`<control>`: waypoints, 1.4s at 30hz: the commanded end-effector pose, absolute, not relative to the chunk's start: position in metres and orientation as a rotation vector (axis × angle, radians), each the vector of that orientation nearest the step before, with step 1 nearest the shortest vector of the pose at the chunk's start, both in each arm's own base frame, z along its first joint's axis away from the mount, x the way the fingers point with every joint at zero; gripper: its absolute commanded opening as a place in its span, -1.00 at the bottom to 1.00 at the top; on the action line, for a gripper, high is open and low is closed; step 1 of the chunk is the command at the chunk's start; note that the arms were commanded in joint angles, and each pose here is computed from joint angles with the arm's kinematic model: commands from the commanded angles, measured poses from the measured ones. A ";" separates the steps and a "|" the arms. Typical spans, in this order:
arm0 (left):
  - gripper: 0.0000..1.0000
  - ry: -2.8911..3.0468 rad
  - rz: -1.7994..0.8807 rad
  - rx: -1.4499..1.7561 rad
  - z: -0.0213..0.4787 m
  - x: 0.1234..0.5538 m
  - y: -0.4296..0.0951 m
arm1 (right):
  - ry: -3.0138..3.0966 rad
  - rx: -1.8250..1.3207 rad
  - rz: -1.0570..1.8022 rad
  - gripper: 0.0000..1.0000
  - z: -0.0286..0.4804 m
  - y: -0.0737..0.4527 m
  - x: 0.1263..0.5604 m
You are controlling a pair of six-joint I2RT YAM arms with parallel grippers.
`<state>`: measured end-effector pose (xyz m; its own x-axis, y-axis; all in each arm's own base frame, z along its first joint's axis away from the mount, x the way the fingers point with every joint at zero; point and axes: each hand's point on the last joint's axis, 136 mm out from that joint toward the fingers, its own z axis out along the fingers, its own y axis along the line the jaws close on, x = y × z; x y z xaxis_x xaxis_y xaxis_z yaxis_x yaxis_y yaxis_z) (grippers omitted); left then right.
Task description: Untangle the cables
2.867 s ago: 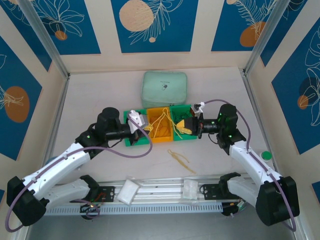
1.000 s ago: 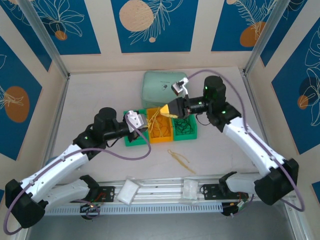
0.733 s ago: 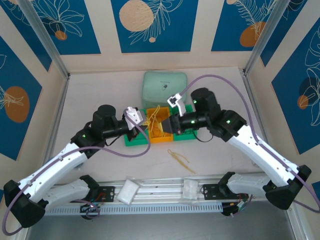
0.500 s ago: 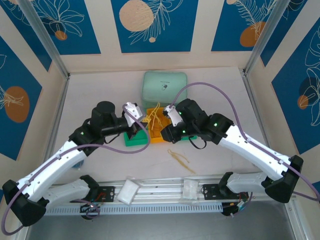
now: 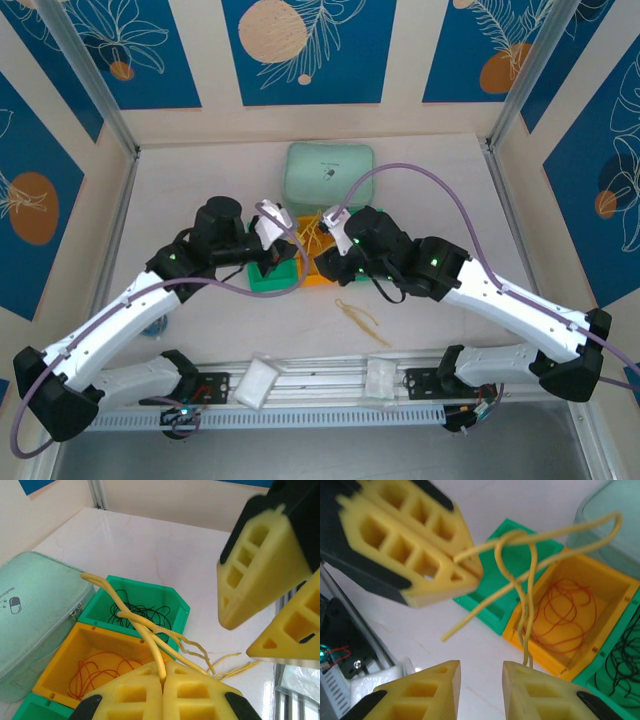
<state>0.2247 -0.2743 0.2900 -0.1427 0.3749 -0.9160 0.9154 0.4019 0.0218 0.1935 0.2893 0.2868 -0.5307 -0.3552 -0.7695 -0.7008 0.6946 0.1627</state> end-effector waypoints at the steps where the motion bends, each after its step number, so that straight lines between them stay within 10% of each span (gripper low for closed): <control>1: -1.00 1.692 -0.759 1.140 0.304 0.221 -0.279 | 2.065 -0.759 0.608 -0.41 0.314 0.295 0.204; 20: -1.00 1.673 -0.792 1.172 0.306 0.216 -0.287 | 2.025 -0.717 0.594 -0.45 0.321 0.308 0.228; 42: -1.00 1.665 -0.822 1.239 0.302 0.200 -0.290 | 2.023 -0.607 0.689 -1.00 0.338 0.288 0.248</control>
